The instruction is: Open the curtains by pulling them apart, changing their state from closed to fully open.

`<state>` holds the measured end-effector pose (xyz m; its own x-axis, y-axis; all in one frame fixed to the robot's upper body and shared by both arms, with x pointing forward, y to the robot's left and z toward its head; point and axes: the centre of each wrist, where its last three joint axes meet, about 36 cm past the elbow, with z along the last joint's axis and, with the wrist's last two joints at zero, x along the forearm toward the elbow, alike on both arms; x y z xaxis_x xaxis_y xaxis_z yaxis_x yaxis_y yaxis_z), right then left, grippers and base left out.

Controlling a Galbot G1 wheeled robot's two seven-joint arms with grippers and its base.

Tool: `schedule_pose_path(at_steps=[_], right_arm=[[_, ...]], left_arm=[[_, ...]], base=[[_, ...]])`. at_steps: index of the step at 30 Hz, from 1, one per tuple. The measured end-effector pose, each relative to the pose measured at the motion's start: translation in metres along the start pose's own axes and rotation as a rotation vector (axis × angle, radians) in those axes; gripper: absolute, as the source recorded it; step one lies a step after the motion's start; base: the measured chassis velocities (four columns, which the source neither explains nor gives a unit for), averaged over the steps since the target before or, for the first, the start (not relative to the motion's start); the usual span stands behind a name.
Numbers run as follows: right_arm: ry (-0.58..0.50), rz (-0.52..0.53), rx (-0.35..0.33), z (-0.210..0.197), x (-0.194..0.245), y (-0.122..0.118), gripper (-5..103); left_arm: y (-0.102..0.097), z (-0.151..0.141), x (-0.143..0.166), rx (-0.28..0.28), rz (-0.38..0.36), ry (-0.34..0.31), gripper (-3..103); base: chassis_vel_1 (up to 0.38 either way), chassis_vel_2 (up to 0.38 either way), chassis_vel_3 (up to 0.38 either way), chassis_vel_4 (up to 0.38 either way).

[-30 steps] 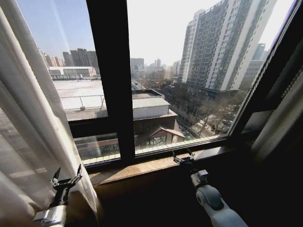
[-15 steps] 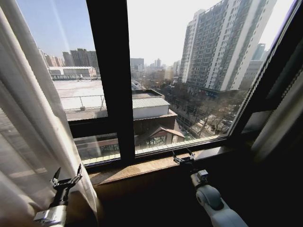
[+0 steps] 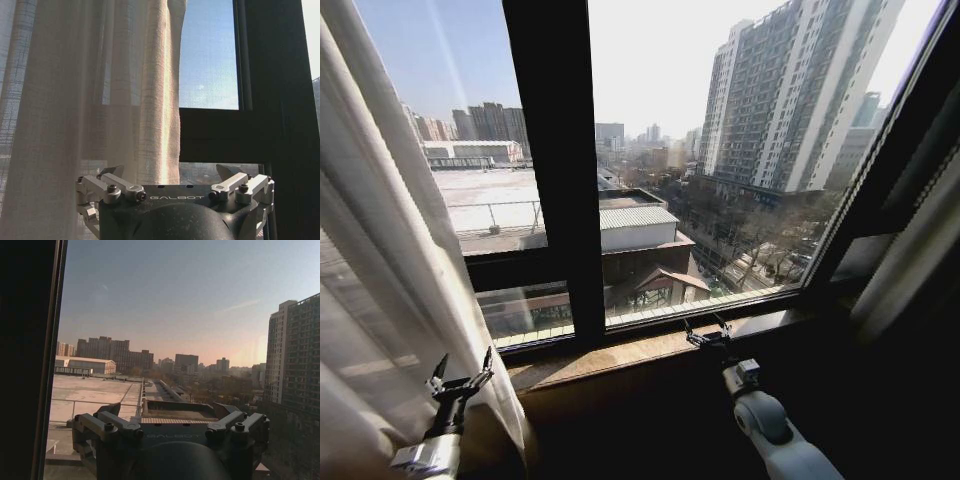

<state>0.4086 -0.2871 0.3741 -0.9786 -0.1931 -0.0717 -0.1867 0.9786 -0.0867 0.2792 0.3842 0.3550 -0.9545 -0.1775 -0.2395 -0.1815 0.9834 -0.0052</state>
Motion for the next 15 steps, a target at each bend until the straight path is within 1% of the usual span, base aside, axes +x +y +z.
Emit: schedule_pose_path(at_steps=[2,4,5,8,9,13,14,15], right_arm=[[0.0,0.0,0.0,0.0,0.0,0.0,100],[0.0,0.0,0.0,0.0,0.0,0.0,100],[0.0,0.0,0.0,0.0,0.0,0.0,100],[0.0,0.0,0.0,0.0,0.0,0.0,100],[0.0,0.0,0.0,0.0,0.0,0.0,100],[0.0,0.0,0.0,0.0,0.0,0.0,100],[0.0,0.0,0.0,0.0,0.0,0.0,100],[0.0,0.0,0.0,0.0,0.0,0.0,100]], left_arm=[[-0.003,0.0,-0.001,0.006,0.0,0.01,100],[-0.014,-0.003,-0.008,0.025,0.006,0.041,100],[-0.014,-0.003,-0.008,0.025,0.006,0.041,100],[-0.036,-0.008,-0.019,0.056,0.02,0.108,100],[-0.036,-0.008,-0.019,0.056,0.02,0.108,100],[-0.066,-0.018,-0.033,0.083,0.041,0.202,100],[-0.066,-0.018,-0.033,0.083,0.041,0.202,100],[-0.073,-0.02,-0.035,0.086,0.046,0.222,100]], base=[[0.0,0.0,0.0,0.0],[0.0,0.0,0.0,0.0],[0.0,0.0,0.0,0.0],[0.0,0.0,0.0,0.0],[0.0,0.0,0.0,0.0],[0.0,0.0,0.0,0.0],[0.0,0.0,0.0,0.0],[0.0,0.0,0.0,0.0]])
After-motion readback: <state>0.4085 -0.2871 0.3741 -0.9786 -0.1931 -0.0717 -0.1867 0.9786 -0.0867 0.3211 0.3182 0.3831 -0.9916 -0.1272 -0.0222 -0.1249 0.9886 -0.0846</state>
